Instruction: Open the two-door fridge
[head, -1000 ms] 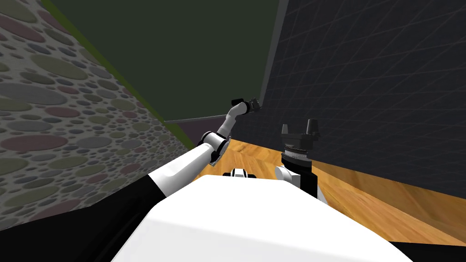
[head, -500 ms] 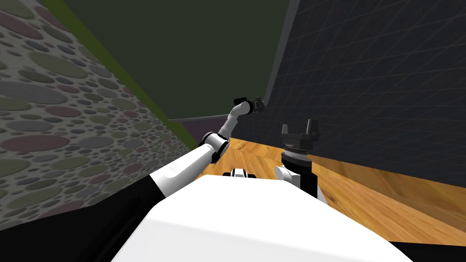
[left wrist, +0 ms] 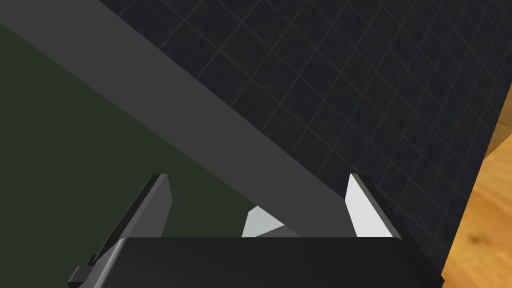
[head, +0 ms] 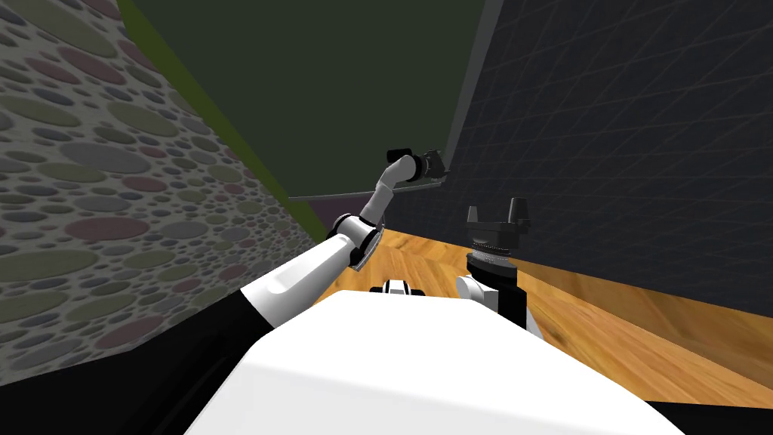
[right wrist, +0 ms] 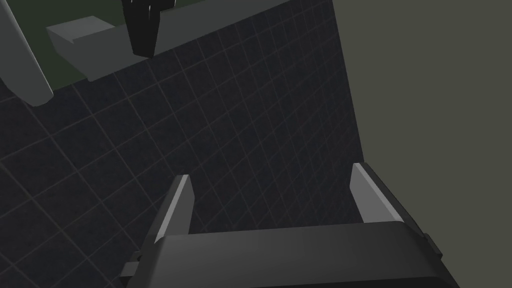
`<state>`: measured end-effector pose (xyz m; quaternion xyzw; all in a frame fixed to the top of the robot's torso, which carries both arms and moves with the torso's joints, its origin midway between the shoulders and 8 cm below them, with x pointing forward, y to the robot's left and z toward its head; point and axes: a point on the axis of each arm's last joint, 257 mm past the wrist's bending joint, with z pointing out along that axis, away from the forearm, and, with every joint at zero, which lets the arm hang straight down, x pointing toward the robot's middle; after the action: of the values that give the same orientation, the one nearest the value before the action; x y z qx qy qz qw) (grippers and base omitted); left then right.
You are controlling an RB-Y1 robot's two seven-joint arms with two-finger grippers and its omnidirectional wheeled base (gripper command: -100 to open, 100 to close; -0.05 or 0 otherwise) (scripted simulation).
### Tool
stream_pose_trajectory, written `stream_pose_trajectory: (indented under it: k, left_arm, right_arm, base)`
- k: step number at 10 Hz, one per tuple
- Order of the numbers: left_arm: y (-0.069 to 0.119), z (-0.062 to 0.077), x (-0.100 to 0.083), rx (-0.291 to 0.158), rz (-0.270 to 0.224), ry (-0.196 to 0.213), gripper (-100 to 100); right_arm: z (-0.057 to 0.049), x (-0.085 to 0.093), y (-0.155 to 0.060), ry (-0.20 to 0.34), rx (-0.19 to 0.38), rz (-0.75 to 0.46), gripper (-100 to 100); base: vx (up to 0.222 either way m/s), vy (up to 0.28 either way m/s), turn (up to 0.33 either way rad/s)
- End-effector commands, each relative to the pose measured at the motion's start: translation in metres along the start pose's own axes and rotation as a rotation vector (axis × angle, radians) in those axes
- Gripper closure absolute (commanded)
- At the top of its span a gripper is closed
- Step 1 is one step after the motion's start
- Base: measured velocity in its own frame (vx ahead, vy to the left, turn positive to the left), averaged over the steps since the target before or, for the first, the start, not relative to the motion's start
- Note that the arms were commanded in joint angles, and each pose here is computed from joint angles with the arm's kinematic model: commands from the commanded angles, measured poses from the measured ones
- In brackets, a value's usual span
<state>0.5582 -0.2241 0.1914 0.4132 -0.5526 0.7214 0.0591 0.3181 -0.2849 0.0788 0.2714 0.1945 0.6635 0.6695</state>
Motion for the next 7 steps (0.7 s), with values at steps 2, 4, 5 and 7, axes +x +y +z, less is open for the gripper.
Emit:
stream_pose_trajectory:
  k: [2,4,5,7]
  left_arm:
    - [-0.0050,-0.0002,0.0092,-0.010,-0.006,0.008,0]
    - [-0.0047,-0.0002,0.0092,-0.011,-0.006,0.008,0]
    - [-0.0047,-0.0002,0.0092,-0.011,-0.006,0.008,0]
    - [-0.0047,-0.0002,0.0092,-0.011,-0.006,0.008,0]
  right_arm:
    - [0.0000,0.0000,0.0000,0.000,0.000,0.000,0]
    - [0.0000,0.0000,-0.0001,0.000,0.000,0.000,0]
    - [0.0000,0.0000,-0.0001,0.000,0.000,0.000,0]
    - [0.0000,0.0000,0.0000,0.000,0.000,0.000,0]
  base:
    - [0.013,-0.017,0.009]
    - [0.000,0.000,0.000]
    - [0.000,0.000,0.000]
    - [0.000,0.000,0.000]
